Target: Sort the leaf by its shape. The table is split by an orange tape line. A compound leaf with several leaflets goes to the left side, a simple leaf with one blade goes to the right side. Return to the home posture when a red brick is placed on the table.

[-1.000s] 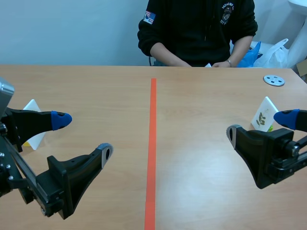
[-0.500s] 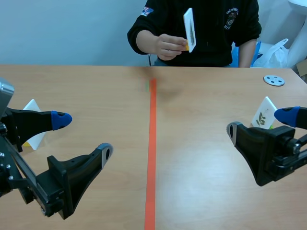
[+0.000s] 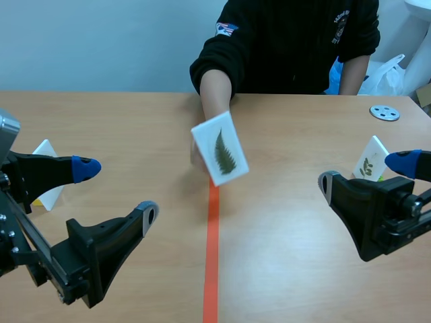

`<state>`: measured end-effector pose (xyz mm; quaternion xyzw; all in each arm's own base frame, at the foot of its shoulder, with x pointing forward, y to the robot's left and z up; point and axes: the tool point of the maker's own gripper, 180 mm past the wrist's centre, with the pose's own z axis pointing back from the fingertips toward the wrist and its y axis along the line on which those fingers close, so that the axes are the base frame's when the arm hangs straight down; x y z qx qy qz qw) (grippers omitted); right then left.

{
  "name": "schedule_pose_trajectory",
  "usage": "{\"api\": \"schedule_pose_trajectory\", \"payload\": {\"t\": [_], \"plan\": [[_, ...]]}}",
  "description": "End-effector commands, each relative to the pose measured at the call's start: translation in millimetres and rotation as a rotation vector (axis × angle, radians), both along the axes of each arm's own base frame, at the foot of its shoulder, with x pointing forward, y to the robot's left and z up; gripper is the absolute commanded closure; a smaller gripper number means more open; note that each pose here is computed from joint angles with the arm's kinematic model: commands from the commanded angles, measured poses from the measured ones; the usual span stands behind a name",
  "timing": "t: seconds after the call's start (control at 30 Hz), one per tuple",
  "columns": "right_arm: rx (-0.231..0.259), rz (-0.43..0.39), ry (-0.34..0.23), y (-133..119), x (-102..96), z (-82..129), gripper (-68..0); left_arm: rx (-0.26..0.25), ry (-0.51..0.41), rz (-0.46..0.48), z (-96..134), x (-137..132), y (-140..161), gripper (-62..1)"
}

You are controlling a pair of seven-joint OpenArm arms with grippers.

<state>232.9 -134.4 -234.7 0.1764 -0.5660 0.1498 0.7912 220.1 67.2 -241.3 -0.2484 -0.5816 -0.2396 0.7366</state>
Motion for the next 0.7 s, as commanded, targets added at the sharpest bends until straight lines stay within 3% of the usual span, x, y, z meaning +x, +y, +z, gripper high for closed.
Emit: {"api": "schedule_pose_trajectory", "payload": {"t": [0.0, 0.67], "plan": [[0.005, -0.002, -0.032, -2.3, 4.5, 8.0, -67.9, -0.015, -0.016, 0.003, 5.3, 1.9, 0.4, -62.3], [0.004, -0.002, -0.029, -2.4, 4.3, 7.4, -67.9, -0.006, -0.016, 0.001, 4.3, 1.7, 0.4, -62.3]]}}
